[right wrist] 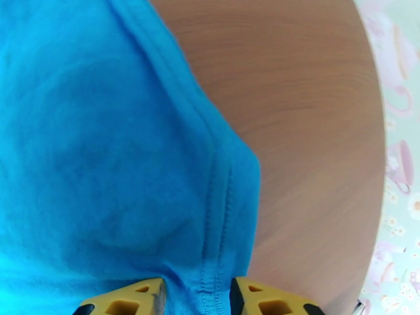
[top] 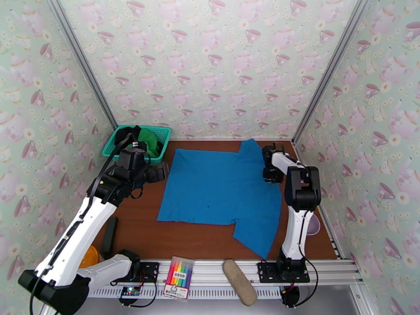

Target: Fold and stack the mixed laundry pile

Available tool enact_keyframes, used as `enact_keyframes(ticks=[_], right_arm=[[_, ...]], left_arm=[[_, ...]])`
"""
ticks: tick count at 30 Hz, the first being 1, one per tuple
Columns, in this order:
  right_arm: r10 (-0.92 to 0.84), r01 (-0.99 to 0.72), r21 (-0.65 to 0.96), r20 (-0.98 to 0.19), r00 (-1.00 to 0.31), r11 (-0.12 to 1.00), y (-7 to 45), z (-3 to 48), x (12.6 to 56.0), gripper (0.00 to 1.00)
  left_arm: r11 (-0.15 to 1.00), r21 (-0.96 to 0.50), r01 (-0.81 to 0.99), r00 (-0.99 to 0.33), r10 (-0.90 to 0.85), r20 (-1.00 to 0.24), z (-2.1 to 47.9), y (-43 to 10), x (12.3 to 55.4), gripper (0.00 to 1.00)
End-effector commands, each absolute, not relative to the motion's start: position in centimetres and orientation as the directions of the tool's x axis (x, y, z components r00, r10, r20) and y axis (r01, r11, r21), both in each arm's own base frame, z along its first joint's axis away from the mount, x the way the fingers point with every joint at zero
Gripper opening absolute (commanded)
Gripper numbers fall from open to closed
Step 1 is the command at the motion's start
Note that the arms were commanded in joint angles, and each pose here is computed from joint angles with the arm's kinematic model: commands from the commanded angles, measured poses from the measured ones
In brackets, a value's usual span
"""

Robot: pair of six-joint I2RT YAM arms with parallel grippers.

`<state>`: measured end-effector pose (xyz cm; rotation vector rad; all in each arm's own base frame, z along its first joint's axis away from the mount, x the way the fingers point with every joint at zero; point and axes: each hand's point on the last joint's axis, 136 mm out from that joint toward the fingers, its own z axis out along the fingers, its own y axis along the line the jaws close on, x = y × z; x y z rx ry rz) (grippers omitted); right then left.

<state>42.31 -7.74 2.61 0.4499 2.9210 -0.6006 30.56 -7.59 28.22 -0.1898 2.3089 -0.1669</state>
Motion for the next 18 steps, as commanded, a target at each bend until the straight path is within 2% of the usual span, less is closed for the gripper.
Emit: enact_keyframes(ticks=[1, 5, 9, 14, 18], right_arm=[[0.257, 0.28, -0.41, -0.11, -0.96, 0.868, -9.9, 1.7, 41.4, 0.4], [0.244, 0.271, -0.355, -0.12, -0.962, 0.895, -9.2, 1.8, 42.6, 0.42], [0.23, 0.273, -0.256, -0.186, -0.955, 0.927, -7.7, 4.1, 43.7, 0.52], [0.198, 0.25, -0.117, -0.34, -0.919, 0.961, -5.3, 11.1, 43.7, 0.69], [0.14, 0.174, -0.031, -0.464, -0.875, 0.984, -2.1, 17.3, 42.0, 0.74]], left_arm=[[0.977, -0.148, -0.156, -0.732, -0.215, -0.647, 25.3, -6.5, 29.3, 0.98], [0.966, -0.175, -0.191, -0.805, -0.256, -0.535, 21.3, -7.5, 28.6, 0.88], [0.947, -0.231, -0.222, -0.881, -0.296, -0.37, 16.7, -9.3, 26.8, 0.75], [0.925, -0.258, -0.28, -0.927, -0.33, -0.177, 10.7, -11.0, 23.5, 0.69], [0.896, -0.316, -0.312, -0.928, -0.358, -0.098, 6.9, -12.7, 22.6, 0.69]])
